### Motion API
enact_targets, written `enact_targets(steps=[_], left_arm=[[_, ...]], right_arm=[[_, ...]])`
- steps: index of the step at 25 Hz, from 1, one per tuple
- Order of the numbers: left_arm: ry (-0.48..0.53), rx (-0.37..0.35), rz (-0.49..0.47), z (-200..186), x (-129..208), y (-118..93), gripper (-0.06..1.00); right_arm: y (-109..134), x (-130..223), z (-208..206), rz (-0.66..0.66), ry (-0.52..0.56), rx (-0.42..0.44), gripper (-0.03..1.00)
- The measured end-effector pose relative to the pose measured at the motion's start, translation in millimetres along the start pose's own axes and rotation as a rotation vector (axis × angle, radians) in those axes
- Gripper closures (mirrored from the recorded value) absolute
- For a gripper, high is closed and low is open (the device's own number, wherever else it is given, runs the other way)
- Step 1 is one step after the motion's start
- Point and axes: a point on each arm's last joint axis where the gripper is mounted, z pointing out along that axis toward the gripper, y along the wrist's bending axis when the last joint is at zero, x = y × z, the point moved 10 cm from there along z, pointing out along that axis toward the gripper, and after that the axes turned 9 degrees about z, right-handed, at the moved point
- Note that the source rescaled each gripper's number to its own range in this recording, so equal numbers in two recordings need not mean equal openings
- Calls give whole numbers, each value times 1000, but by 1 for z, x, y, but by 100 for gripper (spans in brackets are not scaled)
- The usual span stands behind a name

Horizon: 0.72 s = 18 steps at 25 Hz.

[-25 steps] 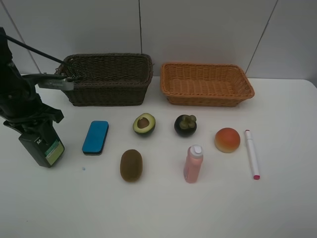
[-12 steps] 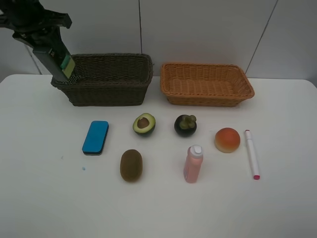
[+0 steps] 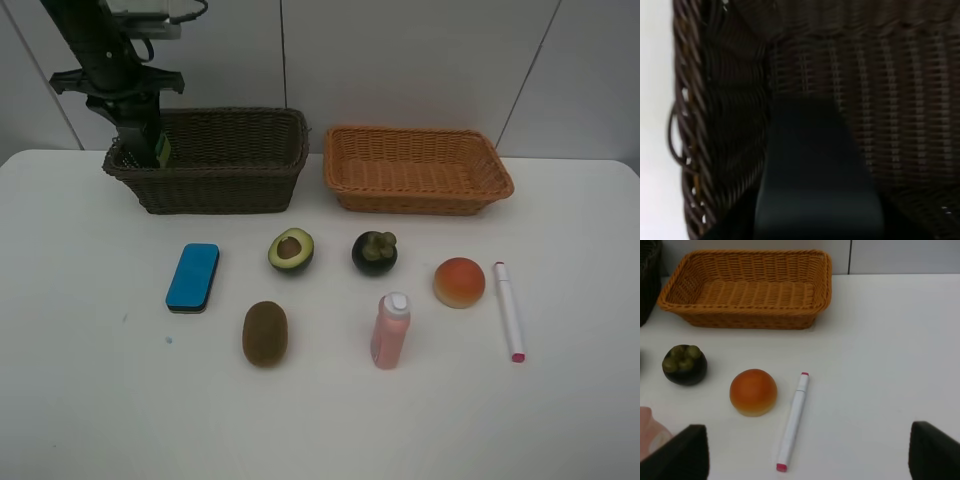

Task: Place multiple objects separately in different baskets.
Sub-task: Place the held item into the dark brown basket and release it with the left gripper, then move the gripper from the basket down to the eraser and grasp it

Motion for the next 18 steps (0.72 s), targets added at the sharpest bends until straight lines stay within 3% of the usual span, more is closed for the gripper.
enact_targets(steps=[3, 5, 11, 15, 18], left_arm=[[5, 0, -1, 3, 0, 0, 19], [-15, -1, -15, -1, -5, 0, 3], [4, 16, -49, -29, -11, -2, -5], [-60, 68, -75, -60, -21, -12, -5], [-56, 115, -92, -81, -9, -21, -5]], right_arm=[[0, 0, 0, 0, 0, 0, -3], [0, 0, 0, 0, 0, 0, -3], [0, 0, 0, 0, 0, 0, -3], [0, 0, 0, 0, 0, 0, -3], [0, 0, 0, 0, 0, 0, -3]])
